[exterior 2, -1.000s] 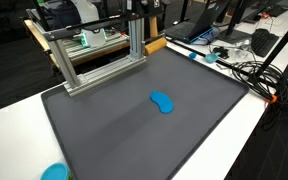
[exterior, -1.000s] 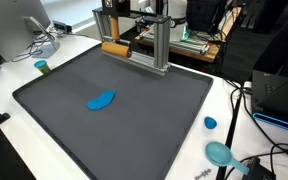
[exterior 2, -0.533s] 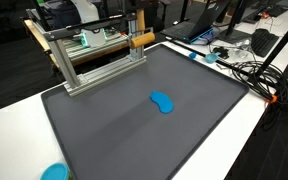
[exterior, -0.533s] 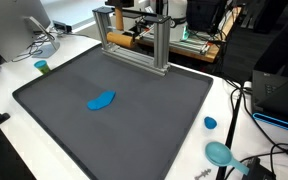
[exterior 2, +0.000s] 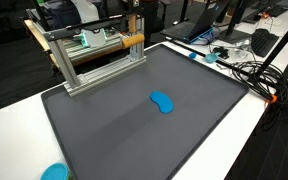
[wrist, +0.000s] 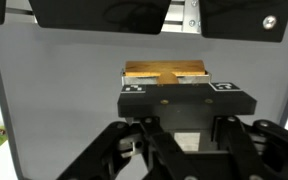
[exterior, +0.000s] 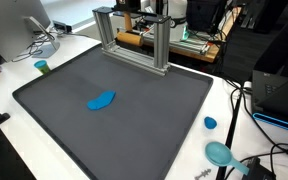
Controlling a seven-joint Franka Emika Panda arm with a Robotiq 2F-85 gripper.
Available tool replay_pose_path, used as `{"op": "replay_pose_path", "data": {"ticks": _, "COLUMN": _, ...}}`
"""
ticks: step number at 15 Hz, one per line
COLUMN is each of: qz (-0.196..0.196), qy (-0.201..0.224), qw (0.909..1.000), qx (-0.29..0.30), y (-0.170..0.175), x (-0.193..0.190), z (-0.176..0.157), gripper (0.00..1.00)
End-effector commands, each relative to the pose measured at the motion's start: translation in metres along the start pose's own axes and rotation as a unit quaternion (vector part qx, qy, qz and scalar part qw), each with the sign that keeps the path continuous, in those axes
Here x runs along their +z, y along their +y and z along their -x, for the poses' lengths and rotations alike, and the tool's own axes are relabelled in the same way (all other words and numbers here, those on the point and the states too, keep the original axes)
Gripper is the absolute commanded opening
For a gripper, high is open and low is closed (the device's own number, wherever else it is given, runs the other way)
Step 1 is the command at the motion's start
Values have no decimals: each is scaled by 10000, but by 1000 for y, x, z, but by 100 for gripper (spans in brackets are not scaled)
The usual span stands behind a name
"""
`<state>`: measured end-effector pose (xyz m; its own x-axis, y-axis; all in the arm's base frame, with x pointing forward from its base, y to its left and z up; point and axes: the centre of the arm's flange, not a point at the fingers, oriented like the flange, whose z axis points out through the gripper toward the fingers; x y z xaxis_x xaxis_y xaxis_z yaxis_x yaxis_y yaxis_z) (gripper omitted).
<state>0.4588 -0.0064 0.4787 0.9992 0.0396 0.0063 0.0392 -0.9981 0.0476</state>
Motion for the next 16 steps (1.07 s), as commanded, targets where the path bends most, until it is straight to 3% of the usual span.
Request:
{"op": "replay_pose_path", "data": {"ticks": 1, "qz": 0, "qy": -186, "qw": 9998, "qx": 86, "y": 1, "x": -5, "z": 20, "gripper": 22}}
{"op": "replay_pose_path", "data": {"ticks": 8, "qz": 29, "qy": -344, "qw": 9991, "qx": 227, "y": -2, "x": -3, "z": 53, "gripper": 22}}
{"op": "replay_pose_path", "data": {"ticks": 9, "qz": -11, "qy": -359, "qw": 9993, "qx": 145, "y": 0, "x": 5, "z": 31, "gripper": 22}}
{"op": "replay_pose_path", "data": {"ticks": 10, "qz": -11, "qy": -366, "qw": 9992, "qx": 146, "y": 0, "x": 5, "z": 33, "gripper": 47}}
{"op": "replay_pose_path", "data": {"ticks": 11, "qz": -11, "qy": -377, "qw": 9992, "qx": 146, "y": -1, "x": 6, "z": 34, "gripper": 47}}
{"op": "replay_pose_path", "data": {"ticks": 12, "qz": -12, "qy": -390, "qw": 9991, "qx": 145, "y": -1, "x": 8, "z": 33, "gripper": 22}}
{"op": "replay_pose_path", "data": {"ticks": 16, "qz": 26, "qy": -664, "qw": 9976, "qx": 191, "y": 1, "x": 13, "z": 43, "gripper": 22}}
